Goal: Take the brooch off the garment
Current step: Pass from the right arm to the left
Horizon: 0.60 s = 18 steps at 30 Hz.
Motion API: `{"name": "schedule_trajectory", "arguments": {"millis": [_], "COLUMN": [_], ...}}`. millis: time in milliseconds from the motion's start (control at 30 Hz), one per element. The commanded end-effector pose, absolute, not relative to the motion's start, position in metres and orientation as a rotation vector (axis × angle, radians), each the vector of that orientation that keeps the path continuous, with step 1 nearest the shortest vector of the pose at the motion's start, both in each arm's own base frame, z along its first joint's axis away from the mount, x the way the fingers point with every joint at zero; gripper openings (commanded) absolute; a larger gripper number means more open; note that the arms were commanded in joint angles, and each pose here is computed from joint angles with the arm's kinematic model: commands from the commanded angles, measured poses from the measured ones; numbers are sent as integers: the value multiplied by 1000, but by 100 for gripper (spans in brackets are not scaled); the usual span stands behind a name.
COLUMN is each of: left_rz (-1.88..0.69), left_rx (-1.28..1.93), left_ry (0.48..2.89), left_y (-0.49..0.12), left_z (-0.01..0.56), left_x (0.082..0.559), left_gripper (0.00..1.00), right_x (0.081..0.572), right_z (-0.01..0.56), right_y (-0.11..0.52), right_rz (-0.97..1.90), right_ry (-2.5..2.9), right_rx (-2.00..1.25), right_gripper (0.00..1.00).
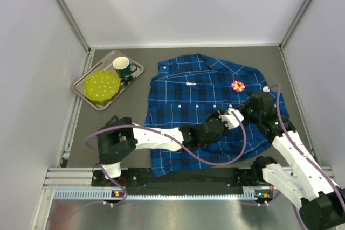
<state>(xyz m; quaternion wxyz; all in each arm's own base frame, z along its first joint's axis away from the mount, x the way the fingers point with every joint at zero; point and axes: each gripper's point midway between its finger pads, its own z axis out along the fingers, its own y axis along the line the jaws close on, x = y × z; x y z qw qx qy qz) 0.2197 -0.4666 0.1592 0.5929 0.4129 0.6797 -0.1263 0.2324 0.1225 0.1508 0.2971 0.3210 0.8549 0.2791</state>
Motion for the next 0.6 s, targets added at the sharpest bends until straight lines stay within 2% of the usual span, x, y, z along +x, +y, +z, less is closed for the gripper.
{"name": "schedule_trajectory", "arguments": {"millis": [0, 133, 200, 233, 267, 300, 333, 400, 467, 533, 567], "left_rz": [-329, -314, -308, -308, -308, -306, -309, -315, -315, -331, -343], "left_rx": [909, 916, 908, 905, 905, 901, 901, 905, 905, 890, 883], "left_ry": [1543, 1548, 1549, 1547, 1546, 1548, 1547, 1545, 1548, 1557, 1563], "left_y": [-483, -483, -483, -484, -484, -483, -483, -483, -480, -477, -474], "left_z": [179, 174, 173, 175, 175, 174, 175, 175, 174, 174, 175], "left_x": [222, 224, 226, 226, 225, 226, 226, 224, 224, 225, 224], "left_gripper": [45, 40, 32, 24, 22, 14, 12, 4, 0, 0, 0], "right_x": [235, 235, 235, 235, 235, 235, 235, 234, 234, 235, 235], "right_z": [172, 171, 171, 171, 171, 170, 171, 172, 174, 179, 181], "right_y": [129, 129, 130, 130, 130, 130, 130, 131, 131, 131, 129], "right_rz": [798, 800, 807, 807, 803, 804, 806, 807, 805, 804, 792], "right_ry": [2229, 2232, 2235, 2232, 2233, 2235, 2234, 2237, 2239, 2229, 2223], "right_rx": [837, 848, 845, 845, 842, 842, 841, 823, 785, 747, 703], "right_gripper": [0, 0, 0, 0, 0, 0, 0, 4, 15, 27, 30]}}
